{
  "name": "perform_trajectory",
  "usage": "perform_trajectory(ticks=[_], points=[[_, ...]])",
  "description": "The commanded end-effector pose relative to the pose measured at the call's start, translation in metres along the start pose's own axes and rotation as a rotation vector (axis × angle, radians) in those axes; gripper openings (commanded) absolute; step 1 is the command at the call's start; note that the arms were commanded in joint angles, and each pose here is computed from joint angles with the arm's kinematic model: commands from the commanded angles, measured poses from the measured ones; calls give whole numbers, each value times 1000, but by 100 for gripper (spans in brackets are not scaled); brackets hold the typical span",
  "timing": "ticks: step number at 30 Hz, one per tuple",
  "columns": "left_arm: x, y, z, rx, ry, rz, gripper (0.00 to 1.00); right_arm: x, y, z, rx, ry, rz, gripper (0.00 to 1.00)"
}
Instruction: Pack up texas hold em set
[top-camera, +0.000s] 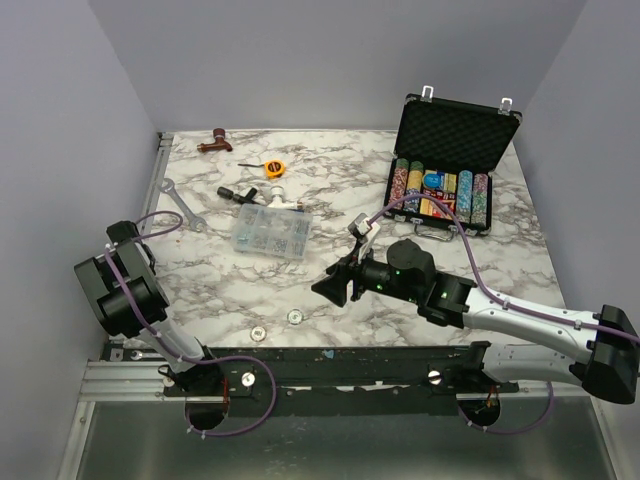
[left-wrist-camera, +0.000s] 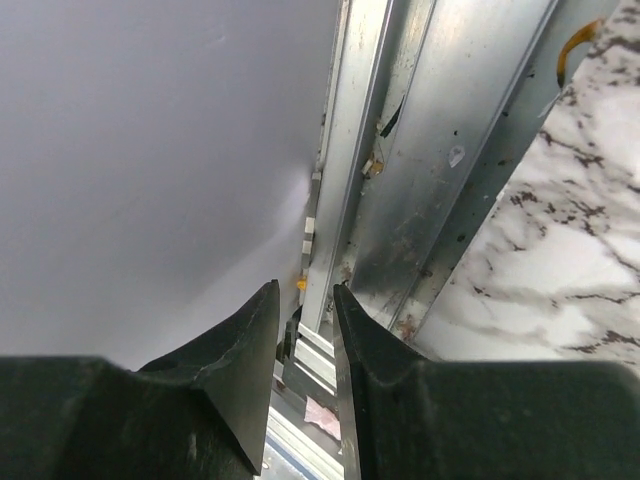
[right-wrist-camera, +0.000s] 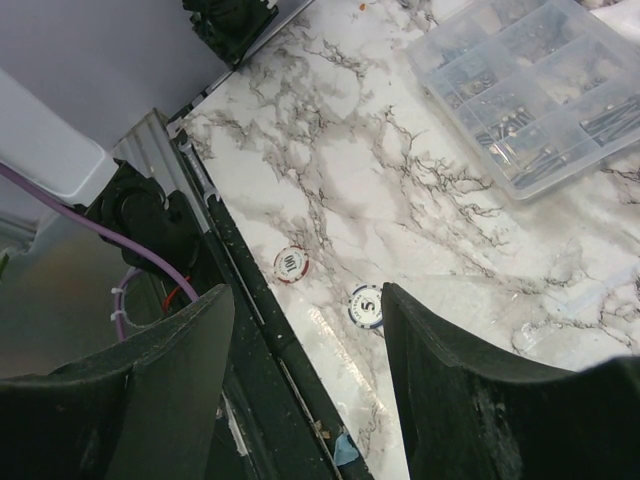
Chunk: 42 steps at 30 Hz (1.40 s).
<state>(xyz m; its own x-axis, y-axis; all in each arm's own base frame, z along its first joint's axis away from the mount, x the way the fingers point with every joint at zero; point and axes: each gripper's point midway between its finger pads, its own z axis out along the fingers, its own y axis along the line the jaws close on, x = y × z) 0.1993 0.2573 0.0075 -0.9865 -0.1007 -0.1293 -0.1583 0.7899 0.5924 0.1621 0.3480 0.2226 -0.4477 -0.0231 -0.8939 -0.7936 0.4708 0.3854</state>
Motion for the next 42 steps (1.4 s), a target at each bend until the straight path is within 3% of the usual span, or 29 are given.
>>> perform_trajectory(ticks=[1,9,42], points=[[-9,6,4,2,-11,-2,27,5,-4,2,15,-1,-22,63],[-10,7,10,-9,0,6,20,8,-5,5,19,10,-26,63],[-12,4,19,26,30,7,8,9,-5,5,16,12,-29,62]])
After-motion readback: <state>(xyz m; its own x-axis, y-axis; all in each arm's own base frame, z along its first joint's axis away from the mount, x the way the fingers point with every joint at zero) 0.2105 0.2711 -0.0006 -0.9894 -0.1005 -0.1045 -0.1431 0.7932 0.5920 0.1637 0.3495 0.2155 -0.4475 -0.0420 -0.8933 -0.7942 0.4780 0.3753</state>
